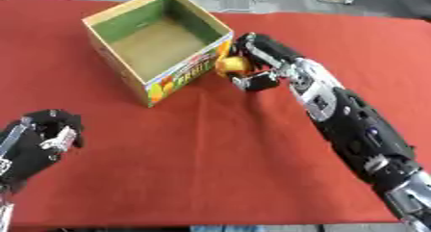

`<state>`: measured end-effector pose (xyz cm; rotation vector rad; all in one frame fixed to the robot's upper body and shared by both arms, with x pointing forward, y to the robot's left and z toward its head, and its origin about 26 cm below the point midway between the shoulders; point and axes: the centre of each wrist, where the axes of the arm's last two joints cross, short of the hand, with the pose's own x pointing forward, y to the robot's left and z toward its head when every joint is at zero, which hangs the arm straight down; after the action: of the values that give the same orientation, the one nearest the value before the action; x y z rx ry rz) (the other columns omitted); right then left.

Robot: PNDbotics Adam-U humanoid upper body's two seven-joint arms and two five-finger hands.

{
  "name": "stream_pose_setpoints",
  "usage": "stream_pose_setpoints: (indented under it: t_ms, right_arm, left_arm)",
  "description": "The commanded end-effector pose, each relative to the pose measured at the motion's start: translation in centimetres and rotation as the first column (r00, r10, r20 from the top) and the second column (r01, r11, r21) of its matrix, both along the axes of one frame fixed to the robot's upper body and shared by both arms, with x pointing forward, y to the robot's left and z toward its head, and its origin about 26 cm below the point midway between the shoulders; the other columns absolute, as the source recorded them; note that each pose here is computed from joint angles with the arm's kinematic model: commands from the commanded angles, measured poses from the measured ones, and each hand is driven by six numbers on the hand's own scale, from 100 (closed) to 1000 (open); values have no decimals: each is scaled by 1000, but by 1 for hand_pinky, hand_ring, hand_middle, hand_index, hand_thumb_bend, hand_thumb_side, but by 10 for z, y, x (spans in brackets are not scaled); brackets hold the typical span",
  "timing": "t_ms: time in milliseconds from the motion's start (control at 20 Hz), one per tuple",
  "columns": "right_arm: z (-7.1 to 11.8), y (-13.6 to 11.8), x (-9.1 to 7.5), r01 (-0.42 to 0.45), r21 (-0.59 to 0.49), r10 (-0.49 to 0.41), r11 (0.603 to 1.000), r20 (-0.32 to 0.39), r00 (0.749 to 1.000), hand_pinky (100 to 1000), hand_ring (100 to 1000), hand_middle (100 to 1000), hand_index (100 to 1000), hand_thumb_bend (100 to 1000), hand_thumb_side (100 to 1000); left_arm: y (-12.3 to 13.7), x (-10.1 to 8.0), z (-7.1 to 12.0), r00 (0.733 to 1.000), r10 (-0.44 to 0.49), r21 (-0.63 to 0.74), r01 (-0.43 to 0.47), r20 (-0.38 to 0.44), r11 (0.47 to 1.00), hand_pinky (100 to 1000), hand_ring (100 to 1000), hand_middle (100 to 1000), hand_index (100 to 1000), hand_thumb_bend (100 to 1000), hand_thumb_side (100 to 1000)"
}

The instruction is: Pick up objects on the table and place them in the box.

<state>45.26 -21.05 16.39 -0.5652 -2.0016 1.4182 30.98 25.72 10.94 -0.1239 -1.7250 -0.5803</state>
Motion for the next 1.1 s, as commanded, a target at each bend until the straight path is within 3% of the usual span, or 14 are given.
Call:
stream_pose_setpoints:
  t_ms: [50,350,800,1000,1100]
  right_arm:
    - [42,-5,0,-8,20,6,1000,90,996,194,294,214,378,100,100]
    - [65,-3,5,-1,18,-1,1000,137,991,197,297,216,379,100,100]
    - [56,-7,29,100,-6,-99,995,83,992,232,323,241,404,100,100]
    - [50,-13,39,168,-13,-167,986,61,984,311,380,290,452,100,100]
    - [47,-15,43,197,-24,-195,980,64,979,402,460,377,544,100,100]
  left_arm:
    - [0,-1,5,1000,-10,10,10,18,1000,514,477,492,513,158,371]
    - [-4,0,4,999,-34,14,33,11,999,514,476,491,513,161,373]
    - [-21,6,14,991,-125,19,124,41,992,514,476,491,513,161,371]
    - [-30,8,20,983,-174,24,173,55,985,513,475,491,512,163,370]
    - [-33,9,21,980,-191,26,190,57,981,513,475,491,512,163,371]
